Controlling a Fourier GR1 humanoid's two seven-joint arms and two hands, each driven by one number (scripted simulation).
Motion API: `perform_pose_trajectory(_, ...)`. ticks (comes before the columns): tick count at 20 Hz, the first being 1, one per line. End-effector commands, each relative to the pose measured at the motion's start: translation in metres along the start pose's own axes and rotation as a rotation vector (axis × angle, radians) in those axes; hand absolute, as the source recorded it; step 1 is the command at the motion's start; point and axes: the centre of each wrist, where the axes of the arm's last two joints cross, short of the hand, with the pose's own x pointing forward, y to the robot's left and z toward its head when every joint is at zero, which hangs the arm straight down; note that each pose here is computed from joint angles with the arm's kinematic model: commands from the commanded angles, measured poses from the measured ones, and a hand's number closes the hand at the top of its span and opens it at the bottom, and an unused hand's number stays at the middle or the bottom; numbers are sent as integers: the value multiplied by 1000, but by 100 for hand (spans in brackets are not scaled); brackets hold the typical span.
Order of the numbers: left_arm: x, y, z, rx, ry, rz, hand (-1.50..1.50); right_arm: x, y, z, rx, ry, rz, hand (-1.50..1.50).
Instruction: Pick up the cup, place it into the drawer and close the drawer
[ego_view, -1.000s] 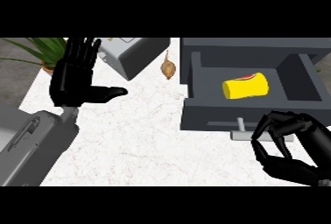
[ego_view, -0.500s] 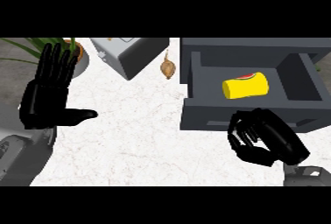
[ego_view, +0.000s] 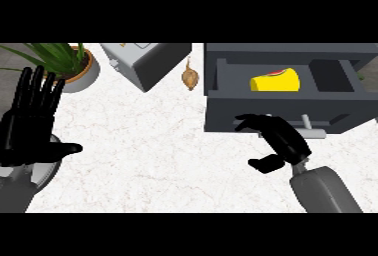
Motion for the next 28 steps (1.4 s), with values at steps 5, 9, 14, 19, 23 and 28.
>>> perform_pose_trajectory(5, 2, 12, 13, -5, -2, -4, -150, -30, -9, -57, 24, 32, 6, -150)
perform_pose_trajectory(9, 0, 18, 21, -19, 4, 27, -150, -55, -4, -69, 27, 54, -33, -150)
perform_pose_trajectory(14, -4, 31, 19, 6, -5, 32, -150, -62, -25, -85, 49, 37, -90, -150)
perform_pose_trajectory(19, 8, 26, 23, -50, 8, 40, -150, -77, -44, -84, 47, 77, -80, -150)
perform_pose_trajectory(23, -4, 16, 14, -63, 3, 32, -150, -78, -65, -89, 49, 95, -69, -150)
perform_pose_trajectory(28, -3, 24, 9, -73, -2, 20, -150, -88, -89, -83, 16, 96, -80, -150)
